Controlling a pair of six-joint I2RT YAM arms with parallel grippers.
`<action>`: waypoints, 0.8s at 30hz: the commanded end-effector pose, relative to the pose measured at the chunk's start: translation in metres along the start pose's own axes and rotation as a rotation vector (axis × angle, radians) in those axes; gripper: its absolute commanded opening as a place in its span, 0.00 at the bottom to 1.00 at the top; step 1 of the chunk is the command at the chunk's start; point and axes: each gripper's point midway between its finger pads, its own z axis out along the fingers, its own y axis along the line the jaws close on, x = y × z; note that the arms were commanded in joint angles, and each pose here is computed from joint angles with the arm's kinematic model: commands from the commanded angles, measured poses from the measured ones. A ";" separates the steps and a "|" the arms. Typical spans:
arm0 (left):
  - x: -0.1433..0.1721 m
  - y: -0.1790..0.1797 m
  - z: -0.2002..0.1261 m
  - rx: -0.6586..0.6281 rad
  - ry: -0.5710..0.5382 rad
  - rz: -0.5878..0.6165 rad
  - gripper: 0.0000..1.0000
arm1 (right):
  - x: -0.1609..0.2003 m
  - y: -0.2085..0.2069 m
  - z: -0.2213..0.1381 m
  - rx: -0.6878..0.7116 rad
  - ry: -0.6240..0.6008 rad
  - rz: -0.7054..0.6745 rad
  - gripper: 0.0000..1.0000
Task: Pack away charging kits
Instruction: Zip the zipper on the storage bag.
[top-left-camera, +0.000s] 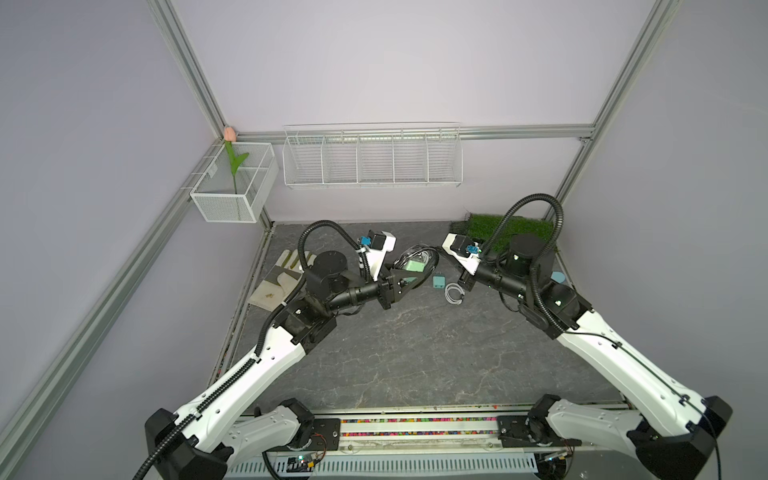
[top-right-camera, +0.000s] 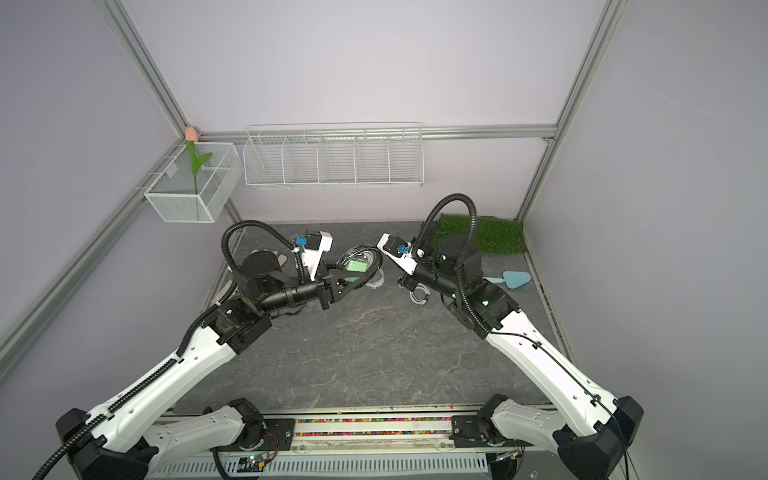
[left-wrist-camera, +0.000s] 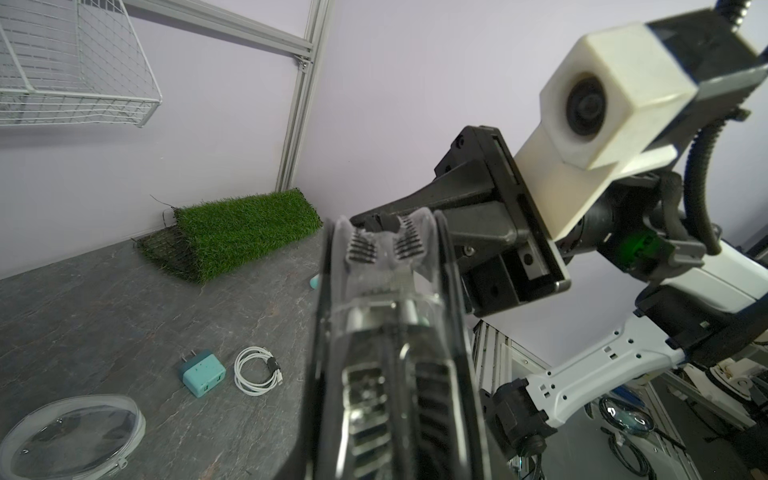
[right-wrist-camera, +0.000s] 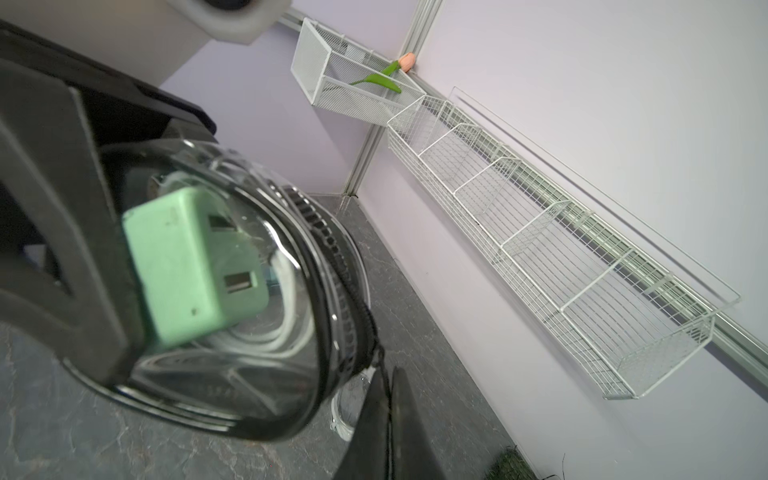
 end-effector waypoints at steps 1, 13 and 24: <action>0.056 0.005 0.007 0.034 0.210 -0.064 0.00 | -0.030 -0.016 -0.009 0.029 -0.084 -0.094 0.06; 0.096 0.021 0.026 0.053 0.362 -0.073 0.00 | -0.005 -0.034 0.021 0.005 0.056 -0.199 0.06; 0.062 0.039 0.029 -0.094 0.267 -0.083 0.12 | -0.017 -0.059 0.000 0.172 -0.101 -0.122 0.06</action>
